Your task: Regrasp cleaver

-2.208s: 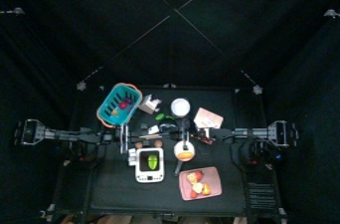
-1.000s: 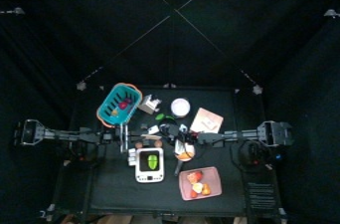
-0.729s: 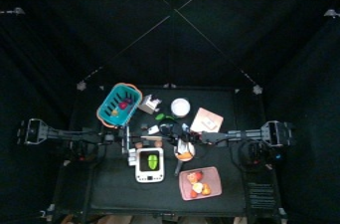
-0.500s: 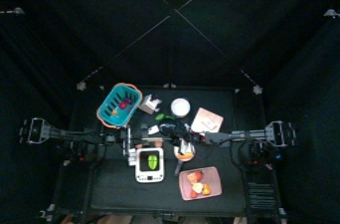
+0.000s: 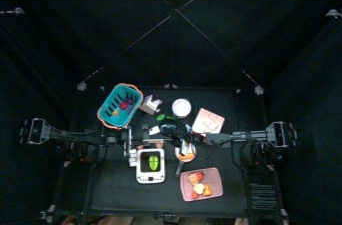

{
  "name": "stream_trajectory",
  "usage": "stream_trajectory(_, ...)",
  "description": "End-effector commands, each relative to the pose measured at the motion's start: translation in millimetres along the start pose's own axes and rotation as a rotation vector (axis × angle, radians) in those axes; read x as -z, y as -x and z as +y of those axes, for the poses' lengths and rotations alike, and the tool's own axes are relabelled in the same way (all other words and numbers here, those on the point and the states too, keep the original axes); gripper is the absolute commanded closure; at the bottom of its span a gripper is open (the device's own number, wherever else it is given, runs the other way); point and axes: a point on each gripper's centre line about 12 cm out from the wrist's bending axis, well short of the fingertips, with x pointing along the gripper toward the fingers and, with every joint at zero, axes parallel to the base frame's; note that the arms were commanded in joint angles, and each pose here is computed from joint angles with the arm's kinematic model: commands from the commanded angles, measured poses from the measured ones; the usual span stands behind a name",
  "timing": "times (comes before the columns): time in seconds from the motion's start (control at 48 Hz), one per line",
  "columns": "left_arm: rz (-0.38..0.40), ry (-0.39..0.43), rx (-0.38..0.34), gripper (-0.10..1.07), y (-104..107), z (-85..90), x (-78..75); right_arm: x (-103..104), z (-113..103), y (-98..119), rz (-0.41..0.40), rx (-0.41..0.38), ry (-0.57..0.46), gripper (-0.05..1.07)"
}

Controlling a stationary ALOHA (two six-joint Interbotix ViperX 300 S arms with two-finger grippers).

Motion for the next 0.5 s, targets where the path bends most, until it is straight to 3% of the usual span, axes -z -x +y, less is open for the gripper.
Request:
stream_trajectory(0.0, -0.020, 0.003, 0.000, 0.64, -2.9, -0.1, -5.9, -11.2, -0.9, 6.2, -0.029, 0.002, -0.007, 0.39)
stream_trajectory(0.125, -0.009, 0.012, -0.008, 0.64, -2.4, 0.7, -3.9, -10.6, -0.2, 6.3, -0.007, 0.011, 0.001, 0.34)
stream_trajectory(0.479, 0.007, 0.015, -0.010, 0.64, -2.7, 0.9, -0.8, -19.1, 2.6, 7.2, -0.013, 0.014, 0.028, 0.33)
